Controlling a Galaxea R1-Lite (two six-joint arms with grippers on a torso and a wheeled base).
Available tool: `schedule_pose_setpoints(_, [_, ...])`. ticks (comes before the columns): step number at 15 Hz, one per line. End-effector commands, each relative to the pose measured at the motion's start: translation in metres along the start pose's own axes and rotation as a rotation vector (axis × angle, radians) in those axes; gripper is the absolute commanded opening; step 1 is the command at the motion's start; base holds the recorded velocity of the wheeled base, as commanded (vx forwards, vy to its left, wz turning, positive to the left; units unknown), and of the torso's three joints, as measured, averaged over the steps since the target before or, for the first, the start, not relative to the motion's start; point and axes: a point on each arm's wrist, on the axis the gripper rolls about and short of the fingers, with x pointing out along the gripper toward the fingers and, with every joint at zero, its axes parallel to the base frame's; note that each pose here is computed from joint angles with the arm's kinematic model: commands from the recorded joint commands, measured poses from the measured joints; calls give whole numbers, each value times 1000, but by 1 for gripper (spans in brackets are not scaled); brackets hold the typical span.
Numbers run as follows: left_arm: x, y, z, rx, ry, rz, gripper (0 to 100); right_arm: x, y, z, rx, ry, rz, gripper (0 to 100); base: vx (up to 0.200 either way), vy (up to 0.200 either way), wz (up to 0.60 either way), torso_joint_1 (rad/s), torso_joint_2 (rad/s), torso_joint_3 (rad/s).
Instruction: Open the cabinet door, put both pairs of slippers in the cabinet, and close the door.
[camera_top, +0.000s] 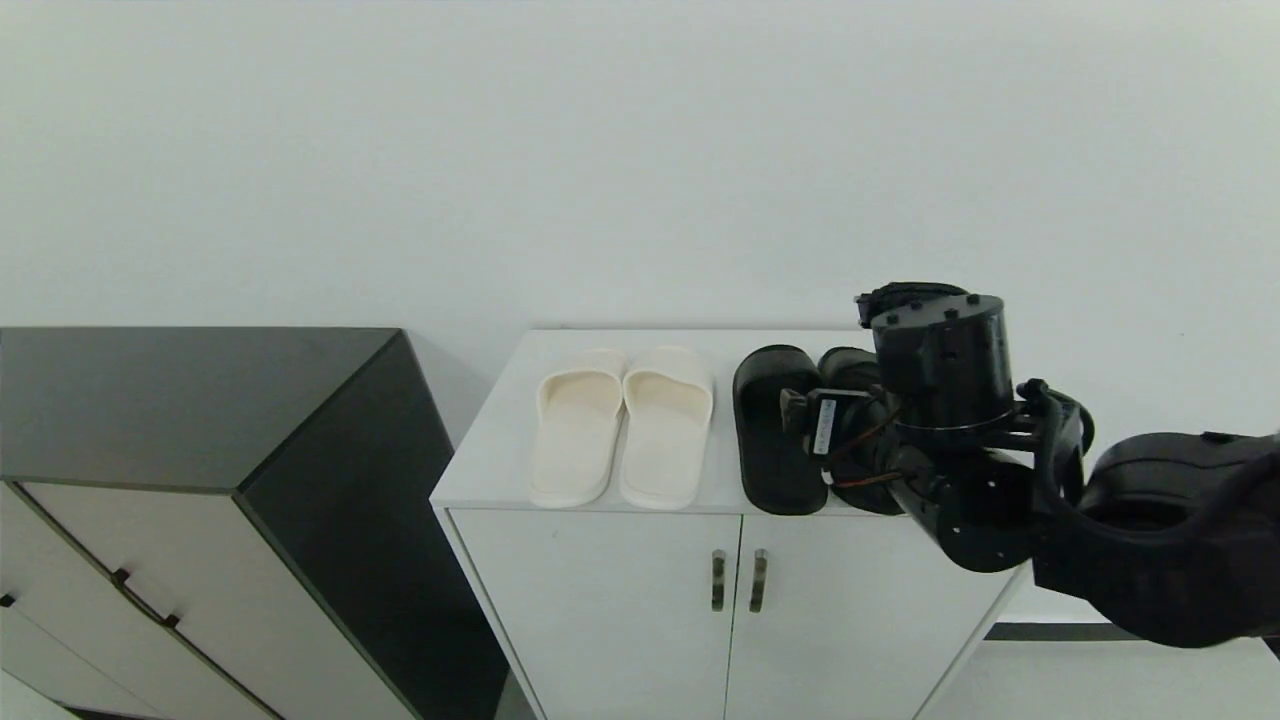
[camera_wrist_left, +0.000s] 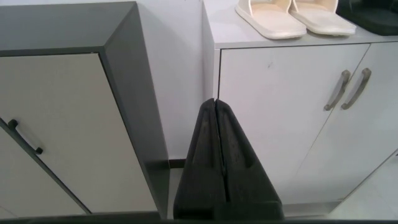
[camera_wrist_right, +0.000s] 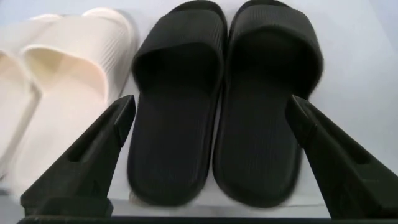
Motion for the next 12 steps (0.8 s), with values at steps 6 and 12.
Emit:
schedule_pose_setpoints(6, [0,0,0,-2,1,-1,0,65,5,-23,-33,6,-102,100,0,0,0,0,0,0])
schedule_pose_setpoints(12, [0,0,0,-3,0,-1,0,104,2,-26,-88,-59,-139,100,0,0,0,0,0,0])
